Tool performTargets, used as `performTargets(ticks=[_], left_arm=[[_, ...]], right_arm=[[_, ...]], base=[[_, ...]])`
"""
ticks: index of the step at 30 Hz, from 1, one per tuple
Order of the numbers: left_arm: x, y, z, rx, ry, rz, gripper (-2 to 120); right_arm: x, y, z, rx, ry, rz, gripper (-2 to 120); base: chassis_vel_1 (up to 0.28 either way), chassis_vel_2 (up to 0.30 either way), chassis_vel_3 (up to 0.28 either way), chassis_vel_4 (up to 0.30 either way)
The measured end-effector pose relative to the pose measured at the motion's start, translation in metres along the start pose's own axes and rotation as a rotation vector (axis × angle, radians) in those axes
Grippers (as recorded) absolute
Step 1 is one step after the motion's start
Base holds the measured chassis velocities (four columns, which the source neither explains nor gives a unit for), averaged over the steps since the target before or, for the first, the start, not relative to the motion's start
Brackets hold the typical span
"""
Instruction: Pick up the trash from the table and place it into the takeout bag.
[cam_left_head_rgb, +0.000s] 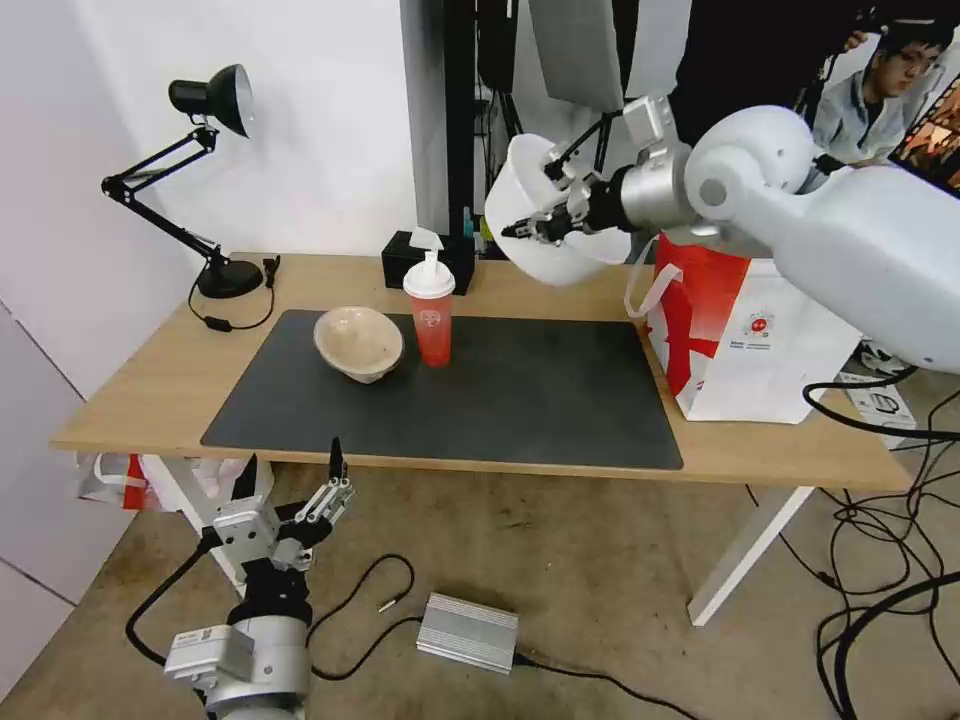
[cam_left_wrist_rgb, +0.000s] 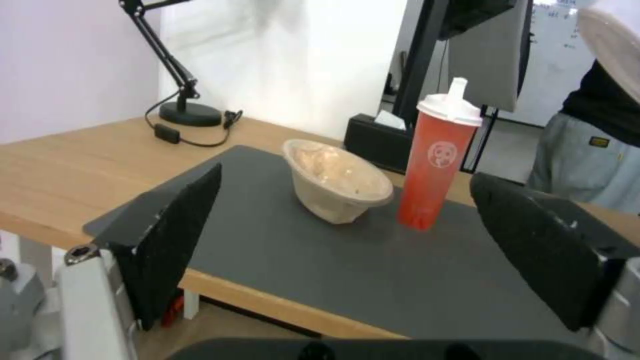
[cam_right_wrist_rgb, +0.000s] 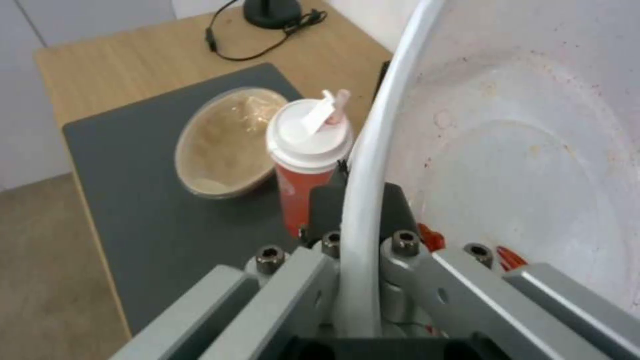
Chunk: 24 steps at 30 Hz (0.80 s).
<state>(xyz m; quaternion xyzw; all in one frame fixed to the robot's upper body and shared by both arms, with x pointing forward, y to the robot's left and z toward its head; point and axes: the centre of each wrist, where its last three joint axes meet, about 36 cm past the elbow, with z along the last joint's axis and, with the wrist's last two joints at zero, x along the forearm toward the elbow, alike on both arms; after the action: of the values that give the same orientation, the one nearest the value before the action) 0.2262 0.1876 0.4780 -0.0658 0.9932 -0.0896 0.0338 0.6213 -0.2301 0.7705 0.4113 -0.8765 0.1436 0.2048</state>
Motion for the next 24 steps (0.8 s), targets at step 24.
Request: performTargets(ticks=[24], left_arm=[[0.004,0.001,-0.009,0.000,-0.013,0.012,100]], right_arm=[[0.059,-0.035,-0.017,-0.029,-0.048,0.121,0]], base=[[0.000,0.000,0.000,0.000]])
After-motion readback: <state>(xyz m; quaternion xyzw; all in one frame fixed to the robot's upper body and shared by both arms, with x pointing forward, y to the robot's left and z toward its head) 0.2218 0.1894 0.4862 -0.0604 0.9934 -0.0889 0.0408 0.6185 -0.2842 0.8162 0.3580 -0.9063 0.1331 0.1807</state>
